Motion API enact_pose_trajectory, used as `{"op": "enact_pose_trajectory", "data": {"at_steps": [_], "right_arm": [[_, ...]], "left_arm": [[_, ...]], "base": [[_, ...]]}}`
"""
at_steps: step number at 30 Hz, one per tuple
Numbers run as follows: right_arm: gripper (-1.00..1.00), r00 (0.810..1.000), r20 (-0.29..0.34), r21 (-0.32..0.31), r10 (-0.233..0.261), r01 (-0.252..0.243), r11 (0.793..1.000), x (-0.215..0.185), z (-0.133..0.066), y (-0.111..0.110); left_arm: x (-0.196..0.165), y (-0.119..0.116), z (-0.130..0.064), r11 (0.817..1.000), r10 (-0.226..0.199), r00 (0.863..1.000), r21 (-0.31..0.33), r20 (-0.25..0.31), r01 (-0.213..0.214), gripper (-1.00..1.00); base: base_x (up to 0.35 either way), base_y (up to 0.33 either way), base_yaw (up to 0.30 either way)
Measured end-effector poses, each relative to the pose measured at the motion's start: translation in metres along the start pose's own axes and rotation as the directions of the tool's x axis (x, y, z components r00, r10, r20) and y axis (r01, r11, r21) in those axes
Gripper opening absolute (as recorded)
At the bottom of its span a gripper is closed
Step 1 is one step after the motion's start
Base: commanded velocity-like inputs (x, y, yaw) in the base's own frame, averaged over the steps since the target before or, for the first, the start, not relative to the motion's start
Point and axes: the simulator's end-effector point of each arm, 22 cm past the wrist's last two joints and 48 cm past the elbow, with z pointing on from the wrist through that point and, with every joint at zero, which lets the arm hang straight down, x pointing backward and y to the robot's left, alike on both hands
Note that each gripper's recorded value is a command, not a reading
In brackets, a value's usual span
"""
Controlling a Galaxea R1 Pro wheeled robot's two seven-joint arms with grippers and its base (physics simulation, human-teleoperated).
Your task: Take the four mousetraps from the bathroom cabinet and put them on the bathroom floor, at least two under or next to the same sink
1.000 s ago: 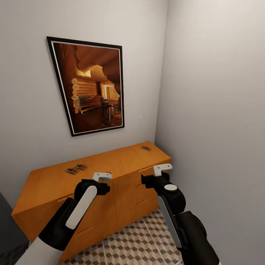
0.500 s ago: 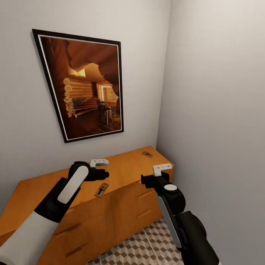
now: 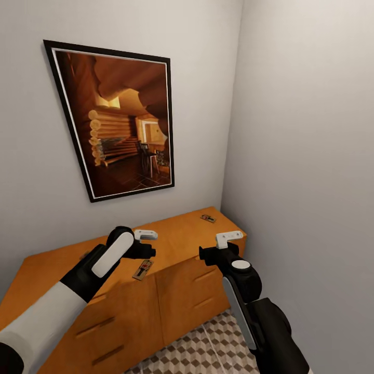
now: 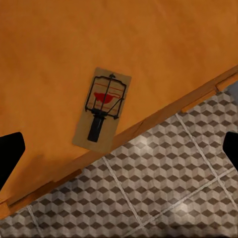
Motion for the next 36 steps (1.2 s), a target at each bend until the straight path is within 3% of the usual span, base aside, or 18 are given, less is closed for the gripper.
{"op": "enact_pose_trajectory", "data": {"at_steps": [15, 29, 36], "right_arm": [[1.00, 1.000, 0.000, 0.000, 0.000, 0.000, 1.000, 0.000, 0.000, 0.000], [1.00, 1.000, 0.001, -0.002, -0.001, 0.001, 1.000, 0.000, 0.000, 0.001], [1.00, 1.000, 0.000, -0.002, -0.003, 0.003, 1.000, 0.000, 0.000, 0.001]], "left_arm": [[0.037, 0.002, 0.019, 0.998, 0.058, 0.996, -0.024, -0.073, -0.060, 1.00], [0.051, 0.008, 0.025, 0.997, 0.073, 0.993, 0.031, -0.095, -0.071, 1.00], [0.055, 0.010, 0.025, 0.993, 0.069, 0.992, 0.104, -0.102, -0.058, 1.00]], "base": [[0.026, 0.002, 0.000], [0.177, 0.048, 0.000], [0.027, 0.007, 0.000]]}}
